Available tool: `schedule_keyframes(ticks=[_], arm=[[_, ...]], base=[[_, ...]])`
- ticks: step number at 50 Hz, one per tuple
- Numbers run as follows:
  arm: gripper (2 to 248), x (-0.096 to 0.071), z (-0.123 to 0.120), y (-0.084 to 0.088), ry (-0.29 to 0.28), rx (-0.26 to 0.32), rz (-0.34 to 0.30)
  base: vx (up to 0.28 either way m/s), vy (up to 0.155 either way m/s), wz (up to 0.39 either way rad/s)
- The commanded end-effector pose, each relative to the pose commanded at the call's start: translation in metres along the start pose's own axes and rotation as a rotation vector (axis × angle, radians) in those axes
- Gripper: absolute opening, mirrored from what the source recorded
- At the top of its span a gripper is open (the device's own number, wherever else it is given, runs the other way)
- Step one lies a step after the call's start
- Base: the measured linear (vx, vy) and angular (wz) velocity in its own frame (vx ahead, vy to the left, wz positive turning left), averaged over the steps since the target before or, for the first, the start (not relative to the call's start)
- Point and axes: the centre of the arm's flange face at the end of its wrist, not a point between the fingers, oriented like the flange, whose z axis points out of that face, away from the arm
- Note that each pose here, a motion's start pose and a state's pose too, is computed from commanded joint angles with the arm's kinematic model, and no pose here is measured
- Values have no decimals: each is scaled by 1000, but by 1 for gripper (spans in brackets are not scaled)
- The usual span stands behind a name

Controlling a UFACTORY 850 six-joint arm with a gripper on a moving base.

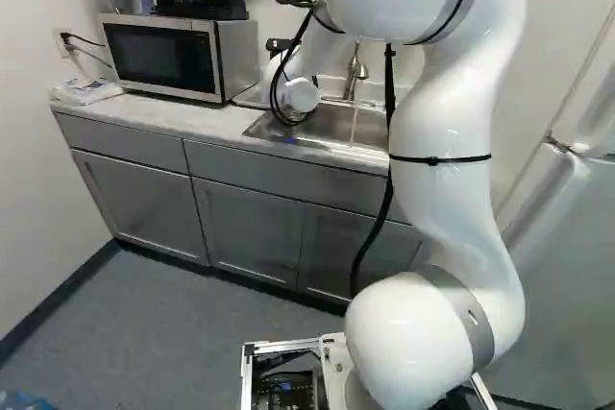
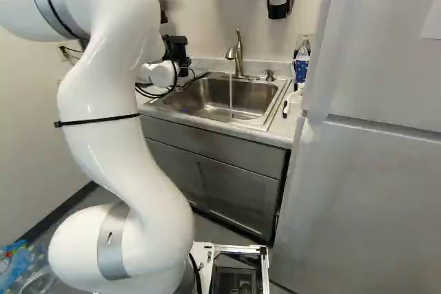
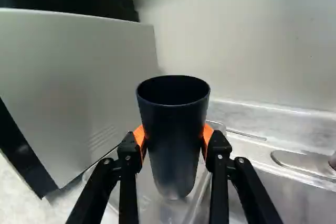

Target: Rinse the cup and place it in the tray

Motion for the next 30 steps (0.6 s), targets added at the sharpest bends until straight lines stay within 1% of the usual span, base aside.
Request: schedule_keyframes(ticks=[9,21,30], arm=[[123,-12,17,0,-4,-1,0],[123,-28,39,-5,-2,4,-1],[123,-28,40,-5,-1,4,-1]], base=[[0,0,0],[0,0,0],[0,0,0]])
